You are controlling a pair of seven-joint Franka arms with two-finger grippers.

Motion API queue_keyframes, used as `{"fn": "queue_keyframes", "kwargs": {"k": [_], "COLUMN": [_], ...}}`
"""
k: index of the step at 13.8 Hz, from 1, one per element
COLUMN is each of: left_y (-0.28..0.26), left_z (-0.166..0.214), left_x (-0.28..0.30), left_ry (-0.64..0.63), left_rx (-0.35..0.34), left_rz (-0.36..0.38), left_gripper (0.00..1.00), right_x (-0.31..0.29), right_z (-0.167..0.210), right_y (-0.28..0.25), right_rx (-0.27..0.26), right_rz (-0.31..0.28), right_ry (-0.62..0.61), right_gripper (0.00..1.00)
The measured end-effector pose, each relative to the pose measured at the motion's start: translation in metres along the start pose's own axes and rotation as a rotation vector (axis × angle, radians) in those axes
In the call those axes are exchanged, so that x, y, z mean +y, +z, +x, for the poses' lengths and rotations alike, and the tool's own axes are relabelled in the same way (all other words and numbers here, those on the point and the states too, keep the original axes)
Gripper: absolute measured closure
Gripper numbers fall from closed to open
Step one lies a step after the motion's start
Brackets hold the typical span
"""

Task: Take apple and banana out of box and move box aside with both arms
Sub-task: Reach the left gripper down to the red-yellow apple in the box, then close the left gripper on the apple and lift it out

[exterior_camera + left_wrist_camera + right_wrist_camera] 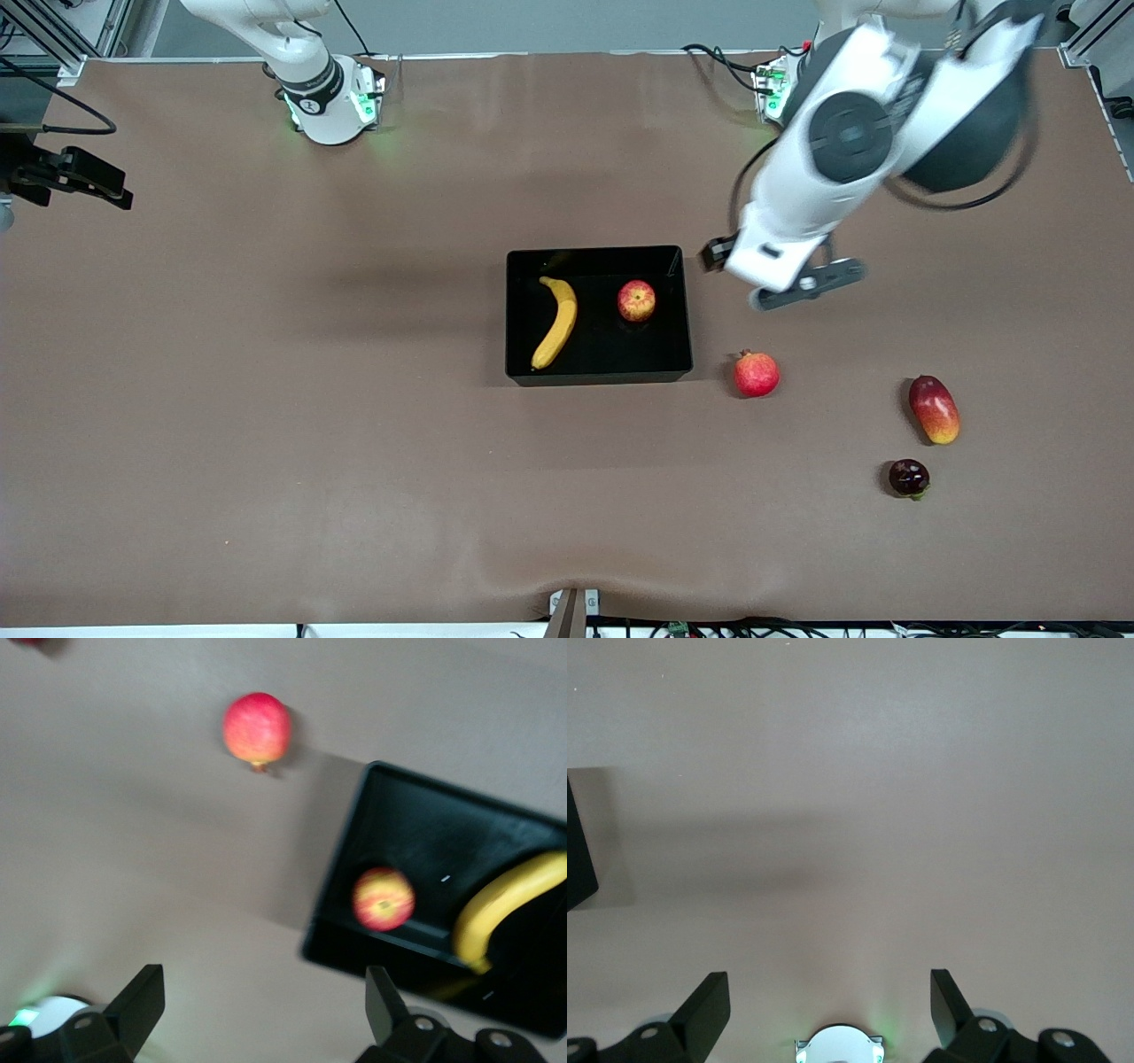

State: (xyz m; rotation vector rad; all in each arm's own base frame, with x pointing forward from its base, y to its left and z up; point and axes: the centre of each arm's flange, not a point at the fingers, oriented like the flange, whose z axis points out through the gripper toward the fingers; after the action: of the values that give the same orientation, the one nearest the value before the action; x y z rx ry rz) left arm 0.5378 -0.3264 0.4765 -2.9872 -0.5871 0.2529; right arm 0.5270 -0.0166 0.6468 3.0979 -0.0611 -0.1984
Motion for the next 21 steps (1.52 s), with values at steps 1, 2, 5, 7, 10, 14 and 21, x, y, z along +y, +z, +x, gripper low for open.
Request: {"fn": "queue_keyframes", "kwargs": {"k": [1,2,5,7,10,14,21], "left_y": [0.016,0.032,0.080,0.114,0.167,0.222,0.249], "left_z": [-0.005,-0.009,-0.016,-0.027,-0.044,-0.053,-0.056], "left_x": [0.016,0.030,0.062,0.078,0.094,0.101,0.105], "left_ry": [-0.063,-0.124,-0.267,-0.310,-0.311,-0.299,-0.306], "left_rx": [-0.007,-0.013,-0.024,-0.038,0.007,0.030,0.077], "left_rz": [0.001,0.002,-0.011,0.016,0.099,0.067,0.069], "left_gripper": [0.00,0.00,0.00,0.00,0.00,0.00,0.00], "right_x": [0.000,0.000,0.000,0.000,0.000,0.000,0.000], "right_z": [0.000,0.000,0.000,0.000,0.000,0.001,0.001], "right_y": [0.000,0.000,0.001,0.001,0.004,0.005,0.006], "right_rx": [0.000,0.000,-0.001,-0.002,-0.008,-0.012,-0.013], "right_rz": [0.000,0.000,0.000,0.000,0.000,0.000,0.000], "right_ry": [0.000,0.000,0.000,0.000,0.000,0.000,0.000], "right_gripper": [0.00,0.00,0.00,0.00,0.00,0.00,0.00]}}
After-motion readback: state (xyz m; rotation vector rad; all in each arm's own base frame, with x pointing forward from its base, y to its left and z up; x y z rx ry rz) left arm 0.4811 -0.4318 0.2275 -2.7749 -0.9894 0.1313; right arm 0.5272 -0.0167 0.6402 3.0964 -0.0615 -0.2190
